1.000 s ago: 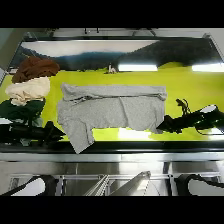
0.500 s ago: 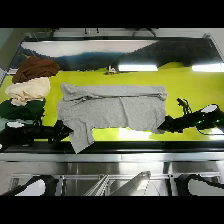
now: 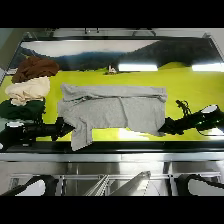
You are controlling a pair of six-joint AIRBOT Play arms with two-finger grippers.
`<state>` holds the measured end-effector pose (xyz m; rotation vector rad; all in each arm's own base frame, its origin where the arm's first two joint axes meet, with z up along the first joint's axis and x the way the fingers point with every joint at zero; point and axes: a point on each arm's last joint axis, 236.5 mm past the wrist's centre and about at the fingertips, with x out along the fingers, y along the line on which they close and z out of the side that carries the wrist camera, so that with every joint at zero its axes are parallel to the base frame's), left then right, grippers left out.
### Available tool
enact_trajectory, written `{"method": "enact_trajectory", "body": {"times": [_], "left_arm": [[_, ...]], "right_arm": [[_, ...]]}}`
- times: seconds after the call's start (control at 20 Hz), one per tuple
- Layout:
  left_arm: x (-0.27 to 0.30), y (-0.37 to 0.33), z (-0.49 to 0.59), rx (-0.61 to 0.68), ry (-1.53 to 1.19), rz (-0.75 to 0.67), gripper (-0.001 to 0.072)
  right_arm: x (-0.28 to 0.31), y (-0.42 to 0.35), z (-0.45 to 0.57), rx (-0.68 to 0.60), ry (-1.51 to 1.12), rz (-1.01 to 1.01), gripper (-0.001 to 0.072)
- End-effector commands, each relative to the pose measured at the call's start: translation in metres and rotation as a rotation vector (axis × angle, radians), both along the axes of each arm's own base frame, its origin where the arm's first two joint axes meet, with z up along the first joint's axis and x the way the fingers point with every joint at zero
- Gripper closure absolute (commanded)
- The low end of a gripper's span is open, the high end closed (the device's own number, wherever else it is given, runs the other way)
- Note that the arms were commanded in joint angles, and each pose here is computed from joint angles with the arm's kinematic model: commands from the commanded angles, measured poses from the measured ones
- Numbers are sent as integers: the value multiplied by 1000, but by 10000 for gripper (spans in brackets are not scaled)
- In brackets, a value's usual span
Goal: Fold the shirts.
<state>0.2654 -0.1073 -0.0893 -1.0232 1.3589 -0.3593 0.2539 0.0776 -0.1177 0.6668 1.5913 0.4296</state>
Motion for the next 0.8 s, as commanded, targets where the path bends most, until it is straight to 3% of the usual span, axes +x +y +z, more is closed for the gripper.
{"method": "enact_trajectory", "body": {"times": [0.0,0.2,0.45,0.75], "left_arm": [[-15,-14,14,-81,7,-72,681],[-10,13,45,-125,-58,7,681],[-21,65,50,-79,-45,133,681],[-6,64,66,-158,-53,103,686]], "right_arm": [[-5,7,22,62,15,-6,702],[3,-26,55,62,-46,-139,702],[8,-41,64,66,-74,-207,702],[24,-56,74,110,-134,-303,701]]}}
